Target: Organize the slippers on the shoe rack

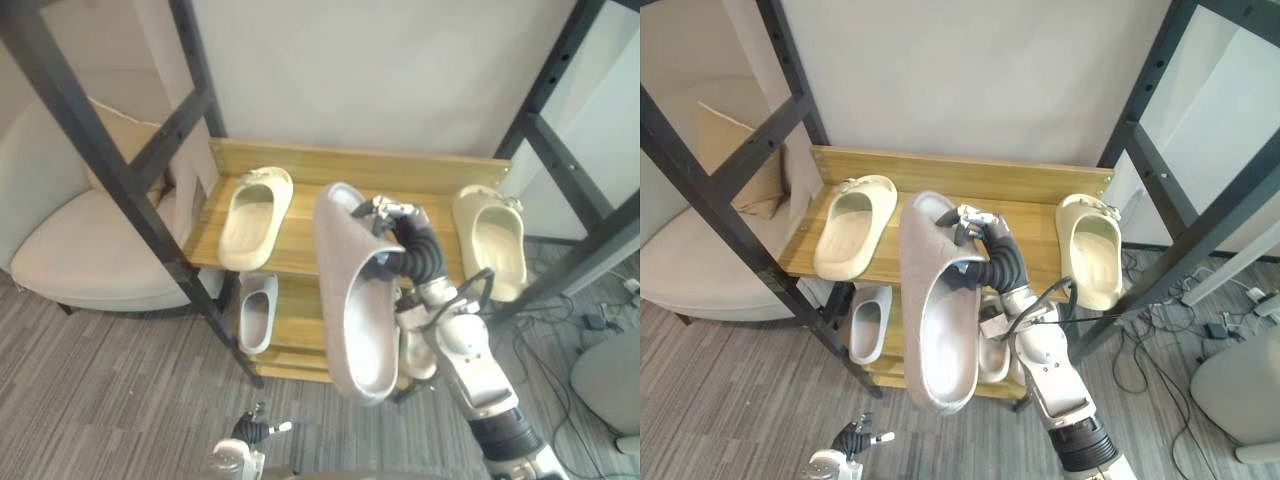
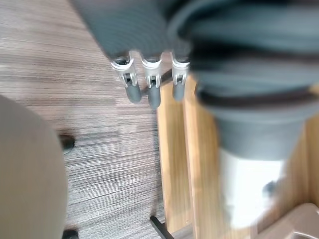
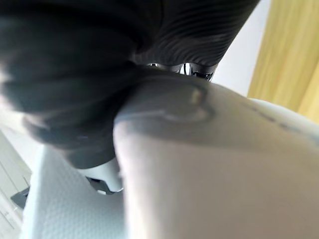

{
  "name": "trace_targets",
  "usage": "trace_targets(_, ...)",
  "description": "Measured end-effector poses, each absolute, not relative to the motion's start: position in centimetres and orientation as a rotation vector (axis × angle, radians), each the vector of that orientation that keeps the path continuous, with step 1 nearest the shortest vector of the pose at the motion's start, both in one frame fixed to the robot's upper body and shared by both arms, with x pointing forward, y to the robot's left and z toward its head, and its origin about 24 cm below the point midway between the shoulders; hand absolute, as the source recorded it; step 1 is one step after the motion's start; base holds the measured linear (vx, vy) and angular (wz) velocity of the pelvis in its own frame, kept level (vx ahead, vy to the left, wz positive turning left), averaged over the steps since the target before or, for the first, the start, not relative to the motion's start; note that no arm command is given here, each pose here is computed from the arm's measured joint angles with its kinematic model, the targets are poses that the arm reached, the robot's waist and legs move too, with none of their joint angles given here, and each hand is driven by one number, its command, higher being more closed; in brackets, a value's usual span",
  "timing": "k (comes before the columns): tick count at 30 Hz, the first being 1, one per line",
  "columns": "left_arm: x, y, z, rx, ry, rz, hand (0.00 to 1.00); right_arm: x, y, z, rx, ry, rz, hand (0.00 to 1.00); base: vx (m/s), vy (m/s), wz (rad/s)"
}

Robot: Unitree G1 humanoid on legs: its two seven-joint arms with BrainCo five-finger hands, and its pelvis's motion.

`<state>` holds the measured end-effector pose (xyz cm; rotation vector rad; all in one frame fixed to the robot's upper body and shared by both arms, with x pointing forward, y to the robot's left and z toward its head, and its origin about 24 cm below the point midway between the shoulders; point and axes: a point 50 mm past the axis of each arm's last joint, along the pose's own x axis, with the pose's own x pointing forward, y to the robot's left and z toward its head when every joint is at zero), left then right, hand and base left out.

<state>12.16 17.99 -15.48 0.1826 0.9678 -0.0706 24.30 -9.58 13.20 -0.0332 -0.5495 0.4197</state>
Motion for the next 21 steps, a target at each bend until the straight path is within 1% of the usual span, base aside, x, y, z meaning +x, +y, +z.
trace_targets(3, 12.3, 18.1, -15.5, 0.195, 0.975, -0.076, 0.00, 23.5, -8.1, 10.7, -0.028, -0.443, 0.516, 1.00, 0.06, -0.056, -0.07)
trace_targets(6, 12.5, 18.0, -15.5, 0.223, 0.980, -0.107, 0.00, 23.2, -8.0, 7.4, -0.045, -0.297, 0.548, 1.00, 0.01, -0.108, 0.01)
trace_targets(9, 12.5, 17.9, -15.6, 0.232, 0.981, -0.119, 0.00, 22.8, -7.2, 6.2, -0.049, -0.247, 0.605, 1.00, -0.03, -0.118, 0.02)
trace_targets(13, 14.1, 17.7, -15.1, 0.248, 0.940, -0.135, 0.00, 22.2, -6.4, 2.8, -0.108, -0.093, 0.670, 1.00, -0.14, -0.118, 0.15)
trace_targets(16, 15.7, 17.1, -14.5, 0.253, 0.897, -0.150, 0.00, 22.1, -6.4, 2.2, -0.143, -0.063, 0.685, 1.00, -0.22, -0.079, 0.27)
trace_targets(21, 19.3, 16.6, -12.8, 0.240, 0.780, -0.145, 0.00, 25.3, -6.2, 3.8, -0.256, -0.133, 0.662, 1.00, -0.26, -0.066, 0.27)
